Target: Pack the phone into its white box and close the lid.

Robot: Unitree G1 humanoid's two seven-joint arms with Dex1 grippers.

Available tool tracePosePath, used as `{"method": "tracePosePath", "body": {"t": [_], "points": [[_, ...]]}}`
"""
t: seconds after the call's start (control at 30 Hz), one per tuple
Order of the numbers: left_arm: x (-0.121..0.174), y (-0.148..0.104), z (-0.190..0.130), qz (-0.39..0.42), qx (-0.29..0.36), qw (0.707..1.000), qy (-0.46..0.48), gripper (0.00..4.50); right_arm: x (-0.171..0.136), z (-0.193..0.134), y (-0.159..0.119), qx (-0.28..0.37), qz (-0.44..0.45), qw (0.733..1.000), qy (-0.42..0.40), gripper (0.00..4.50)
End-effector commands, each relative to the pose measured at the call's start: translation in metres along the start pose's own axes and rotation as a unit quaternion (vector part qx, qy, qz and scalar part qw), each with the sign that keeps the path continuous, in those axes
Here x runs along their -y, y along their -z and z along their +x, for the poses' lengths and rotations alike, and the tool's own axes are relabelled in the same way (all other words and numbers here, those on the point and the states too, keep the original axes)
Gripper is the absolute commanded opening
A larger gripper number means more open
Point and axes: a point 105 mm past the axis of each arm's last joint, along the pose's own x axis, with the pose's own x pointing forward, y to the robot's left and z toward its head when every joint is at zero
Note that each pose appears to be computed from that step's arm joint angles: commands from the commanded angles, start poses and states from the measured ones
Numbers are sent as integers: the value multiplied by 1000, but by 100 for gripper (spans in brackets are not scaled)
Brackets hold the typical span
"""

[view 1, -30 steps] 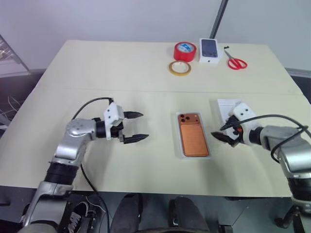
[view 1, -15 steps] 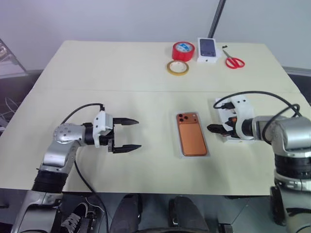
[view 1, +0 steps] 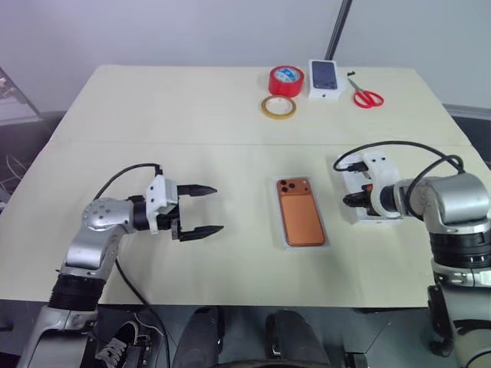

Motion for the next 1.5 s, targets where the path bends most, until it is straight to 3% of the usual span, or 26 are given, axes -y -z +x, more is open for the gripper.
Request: {"method": "tracePosePath", "body": {"t": [0.03,0.17,0.3,0.43,0.57,0.67,0.73,0.9,1.07,1.17,1.27,1.33,1.43,1.5], "points": [[-4,-10,-2,11,10,1000,-13,450,4,2,4,6,12,1000,9,6],[-7,-8,-1,8,5,1000,-17,450,14,-3,-9,57,48,997,17,6],[-8,-7,2,0,5,1000,-18,450,1,-8,-29,121,98,987,-41,6],[-11,-7,6,-18,14,999,-33,450,-43,-22,-53,215,117,948,-202,6],[-12,-8,8,-27,26,998,-48,450,-48,-26,-57,262,156,923,-236,6],[-14,-10,10,-50,40,996,-67,450,-85,-51,-65,310,198,857,-361,6],[-14,-12,13,-57,43,995,-74,450,-108,-63,-59,304,213,823,-429,6],[-9,-15,19,-63,49,994,-70,450,-149,-70,-30,266,234,776,-521,6],[-10,-22,18,-58,65,993,-75,450,-165,-81,8,202,248,759,-567,6],[-8,-24,17,-59,69,993,-72,450,-164,-85,19,163,284,764,-555,6],[-6,-22,18,-61,68,993,-71,450,-166,-83,18,162,321,741,-567,6],[-1,-21,21,-71,70,993,-60,450,-168,-78,22,142,319,756,-553,6],[6,-17,28,-61,67,994,-57,364,-168,-68,24,130,337,764,-534,0],[11,-14,33,-68,66,994,-52,261,-171,-65,21,129,350,759,-534,0]]}}
